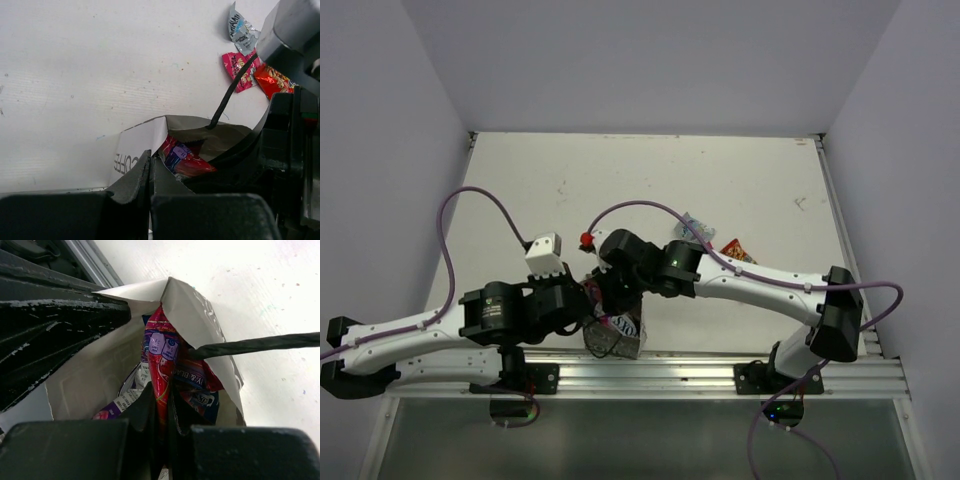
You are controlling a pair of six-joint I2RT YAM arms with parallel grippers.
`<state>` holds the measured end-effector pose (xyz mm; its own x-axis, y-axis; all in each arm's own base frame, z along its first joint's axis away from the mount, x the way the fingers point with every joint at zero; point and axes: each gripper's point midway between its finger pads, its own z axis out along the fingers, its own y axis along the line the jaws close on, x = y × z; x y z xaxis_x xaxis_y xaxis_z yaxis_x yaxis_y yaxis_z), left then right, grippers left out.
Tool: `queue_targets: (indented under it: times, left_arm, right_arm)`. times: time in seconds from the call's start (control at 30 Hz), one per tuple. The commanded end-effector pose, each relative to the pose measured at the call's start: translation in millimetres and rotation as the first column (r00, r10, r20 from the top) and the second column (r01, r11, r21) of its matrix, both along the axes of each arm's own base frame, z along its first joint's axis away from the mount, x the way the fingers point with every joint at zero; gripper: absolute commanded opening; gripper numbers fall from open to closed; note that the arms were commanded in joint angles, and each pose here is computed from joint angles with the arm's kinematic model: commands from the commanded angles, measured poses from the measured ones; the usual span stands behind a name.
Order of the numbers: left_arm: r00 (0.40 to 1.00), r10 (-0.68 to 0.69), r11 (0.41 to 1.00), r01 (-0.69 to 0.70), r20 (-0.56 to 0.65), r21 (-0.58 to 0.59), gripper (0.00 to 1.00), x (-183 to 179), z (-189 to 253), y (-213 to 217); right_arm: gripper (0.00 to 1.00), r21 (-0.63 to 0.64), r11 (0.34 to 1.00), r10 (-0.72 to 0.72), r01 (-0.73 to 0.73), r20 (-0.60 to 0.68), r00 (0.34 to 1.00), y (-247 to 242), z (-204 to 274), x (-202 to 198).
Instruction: Place the snacks into the paper bag
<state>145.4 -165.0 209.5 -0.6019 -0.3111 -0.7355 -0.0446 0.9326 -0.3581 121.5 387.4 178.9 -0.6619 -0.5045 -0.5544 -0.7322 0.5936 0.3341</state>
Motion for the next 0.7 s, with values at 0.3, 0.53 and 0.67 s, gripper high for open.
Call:
queue_targets:
  times: [0.3, 0.53, 0.67]
  left_arm:
    - [0.996, 0.04, 0.999, -0.038, 0.08, -0.021, 0.0, 11.1, 12.1, 4.5]
    - [0.996, 0.023, 1.0, -0.022, 0.085, -0.017, 0.0, 11.9, 10.2, -0.5]
    - [0.996, 0.016, 1.0, -0.014, 0.09, -0.021, 0.0, 12.3, 10.5, -2.4]
  right_arm:
    - [0.67, 0.016, 1.0, -0.017, 0.015, 0.102, 0.995, -19.1, 71.1, 5.8]
    - [0.8, 0.16, 0.982, -0.142, 0.098, 0.299, 0.944, -45.5, 169.4, 30.7]
    - [0.88, 0.068, 0.963, -0.269, 0.262, 0.342, 0.901, -95.6, 147.4, 62.3]
